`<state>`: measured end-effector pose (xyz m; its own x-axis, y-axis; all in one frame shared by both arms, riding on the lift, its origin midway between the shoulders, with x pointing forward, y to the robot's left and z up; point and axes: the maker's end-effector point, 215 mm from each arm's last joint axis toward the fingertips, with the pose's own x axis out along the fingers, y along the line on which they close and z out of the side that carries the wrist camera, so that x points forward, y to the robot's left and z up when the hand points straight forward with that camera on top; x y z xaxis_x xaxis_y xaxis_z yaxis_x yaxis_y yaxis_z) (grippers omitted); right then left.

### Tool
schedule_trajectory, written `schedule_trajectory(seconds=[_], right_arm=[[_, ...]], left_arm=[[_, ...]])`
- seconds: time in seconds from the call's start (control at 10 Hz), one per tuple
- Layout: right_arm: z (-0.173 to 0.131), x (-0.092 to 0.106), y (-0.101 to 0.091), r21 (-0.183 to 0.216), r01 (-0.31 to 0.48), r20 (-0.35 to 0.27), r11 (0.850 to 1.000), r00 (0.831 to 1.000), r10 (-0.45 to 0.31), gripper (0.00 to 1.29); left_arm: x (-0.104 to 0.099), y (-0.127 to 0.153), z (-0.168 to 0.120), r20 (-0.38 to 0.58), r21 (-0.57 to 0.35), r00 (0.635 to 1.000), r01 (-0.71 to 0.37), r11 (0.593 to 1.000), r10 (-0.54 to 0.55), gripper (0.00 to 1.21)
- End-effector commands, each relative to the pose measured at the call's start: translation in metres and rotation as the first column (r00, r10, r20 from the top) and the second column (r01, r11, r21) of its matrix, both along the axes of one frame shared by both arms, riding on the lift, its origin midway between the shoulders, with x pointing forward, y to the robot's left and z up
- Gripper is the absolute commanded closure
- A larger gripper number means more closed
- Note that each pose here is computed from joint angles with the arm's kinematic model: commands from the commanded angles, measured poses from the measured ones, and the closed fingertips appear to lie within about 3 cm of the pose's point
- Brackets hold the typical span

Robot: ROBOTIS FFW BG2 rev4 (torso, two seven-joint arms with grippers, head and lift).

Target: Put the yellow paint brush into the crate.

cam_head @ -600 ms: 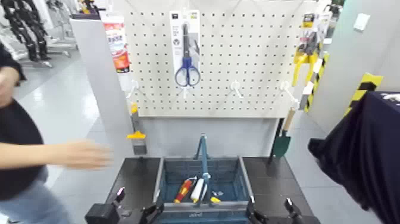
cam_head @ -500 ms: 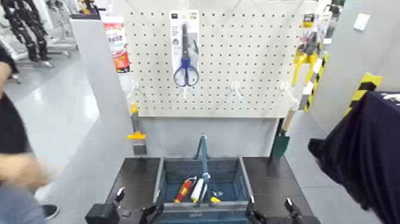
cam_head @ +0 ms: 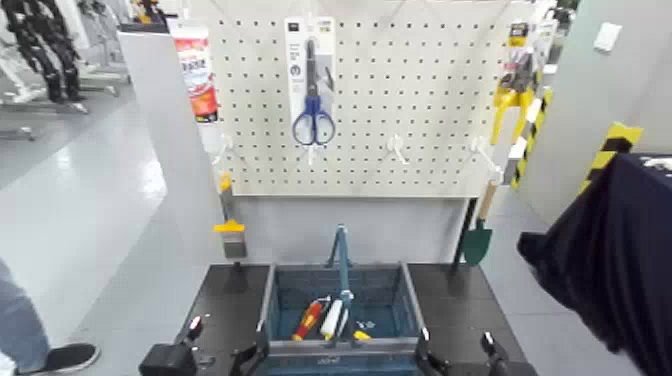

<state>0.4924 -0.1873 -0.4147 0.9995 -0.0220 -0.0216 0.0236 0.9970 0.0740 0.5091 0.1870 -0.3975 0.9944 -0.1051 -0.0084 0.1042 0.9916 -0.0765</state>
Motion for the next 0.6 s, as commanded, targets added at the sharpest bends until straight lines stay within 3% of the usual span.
schedule_trajectory(seconds=[0.1,0.6], right_arm=[[0.0,0.0,0.0,-0.01,-0.001,-0.003,1.0,1.0,0.001,0.15],[-0.001,0.0,0.002,-0.01,-0.005,-0.006,1.0,1.0,0.004,0.15]], left_arm=[[0.001,0.011,0.005,0.005,-0.001,1.0,-0.009,1.0,0.009,0.09],[0.032,0.059,0.028,-0.003,0.035,0.996,0.084,0.996,-0.084,0.09]])
